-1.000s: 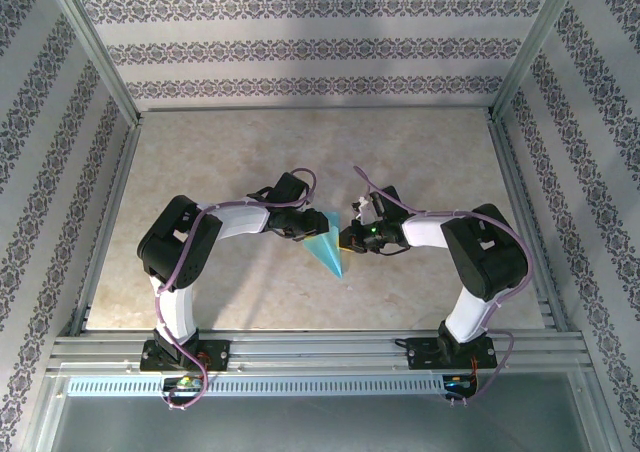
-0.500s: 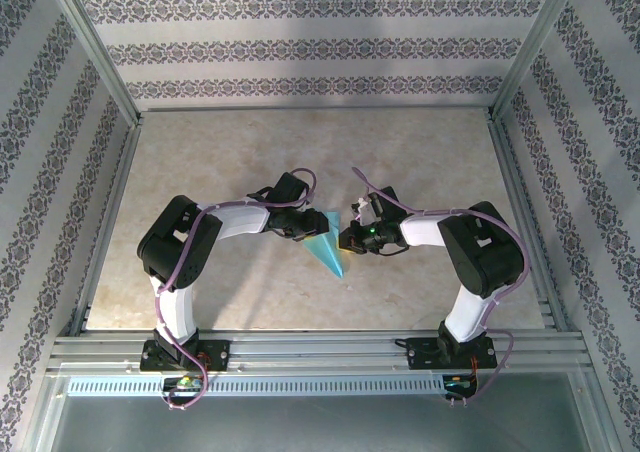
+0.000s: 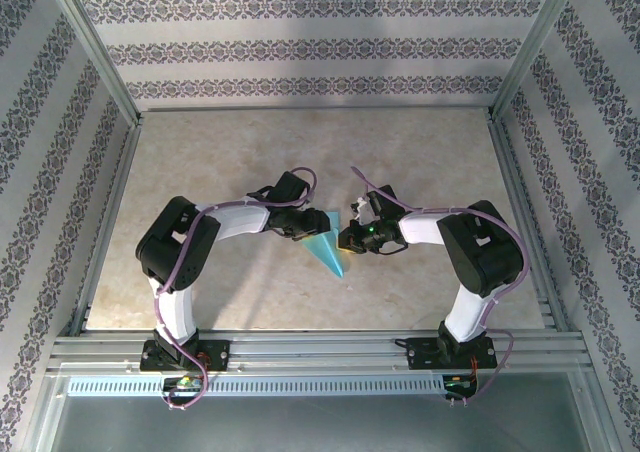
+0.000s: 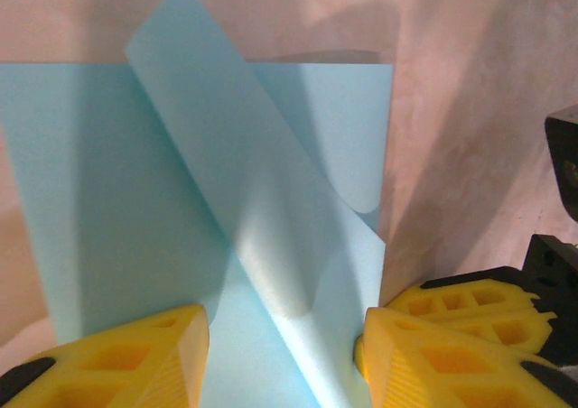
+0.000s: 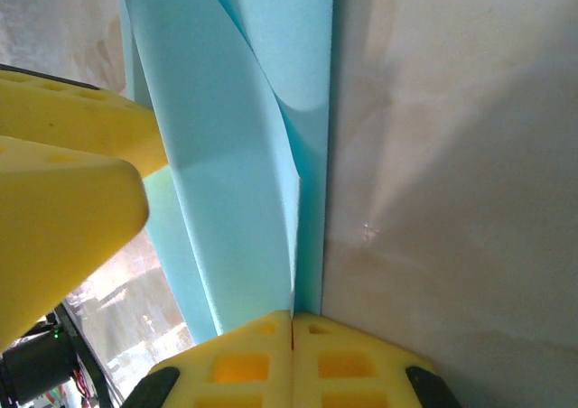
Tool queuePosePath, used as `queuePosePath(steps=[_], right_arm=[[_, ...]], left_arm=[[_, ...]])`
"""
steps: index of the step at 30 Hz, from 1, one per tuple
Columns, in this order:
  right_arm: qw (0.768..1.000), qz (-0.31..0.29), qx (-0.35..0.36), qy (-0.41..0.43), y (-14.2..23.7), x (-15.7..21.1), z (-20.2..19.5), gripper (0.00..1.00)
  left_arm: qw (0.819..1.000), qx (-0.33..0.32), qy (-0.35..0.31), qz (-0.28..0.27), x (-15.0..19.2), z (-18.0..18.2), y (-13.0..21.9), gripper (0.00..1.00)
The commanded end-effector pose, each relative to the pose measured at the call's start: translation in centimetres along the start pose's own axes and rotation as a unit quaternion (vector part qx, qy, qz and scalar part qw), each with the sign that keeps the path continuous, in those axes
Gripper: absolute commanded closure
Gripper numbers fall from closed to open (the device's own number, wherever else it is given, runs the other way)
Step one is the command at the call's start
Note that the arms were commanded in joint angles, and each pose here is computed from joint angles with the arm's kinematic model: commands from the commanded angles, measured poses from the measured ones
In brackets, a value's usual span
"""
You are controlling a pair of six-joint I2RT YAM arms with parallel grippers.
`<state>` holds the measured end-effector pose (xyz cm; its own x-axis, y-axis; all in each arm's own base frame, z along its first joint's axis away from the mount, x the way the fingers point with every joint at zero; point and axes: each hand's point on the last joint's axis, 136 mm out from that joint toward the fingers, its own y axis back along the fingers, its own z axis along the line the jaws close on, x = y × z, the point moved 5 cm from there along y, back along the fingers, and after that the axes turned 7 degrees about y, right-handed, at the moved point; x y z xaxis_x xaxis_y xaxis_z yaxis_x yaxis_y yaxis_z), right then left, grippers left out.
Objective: Fold a paper plane with a square sheet of paper (fold left side to right side)
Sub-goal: Fourth fold the wing at the center of the table.
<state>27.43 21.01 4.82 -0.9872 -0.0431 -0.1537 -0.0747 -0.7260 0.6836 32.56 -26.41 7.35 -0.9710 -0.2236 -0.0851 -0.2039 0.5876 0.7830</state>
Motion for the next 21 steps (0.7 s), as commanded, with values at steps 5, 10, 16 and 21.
queuePosePath(steps=[5,10,16,21], right_arm=[[0.997,0.033,0.072,-0.016,-1.6,2.0,-2.9,1.00],[0.997,0.033,0.074,-0.014,-1.6,2.1,-2.9,1.00],[0.996,0.035,0.077,-0.016,-1.6,2.2,-3.0,0.99],[0.996,0.036,0.077,-0.015,-1.7,2.2,-2.9,1.00]], left_arm=[[0.999,-0.006,-0.026,-0.030,-0.5,-1.6,3.0,0.53],[0.999,0.039,-0.030,-0.012,-0.4,-2.9,2.4,0.81],[0.998,0.057,-0.035,0.016,-0.1,-3.9,0.6,0.95],[0.998,0.053,-0.032,0.026,-0.1,-3.6,-0.5,0.97]])
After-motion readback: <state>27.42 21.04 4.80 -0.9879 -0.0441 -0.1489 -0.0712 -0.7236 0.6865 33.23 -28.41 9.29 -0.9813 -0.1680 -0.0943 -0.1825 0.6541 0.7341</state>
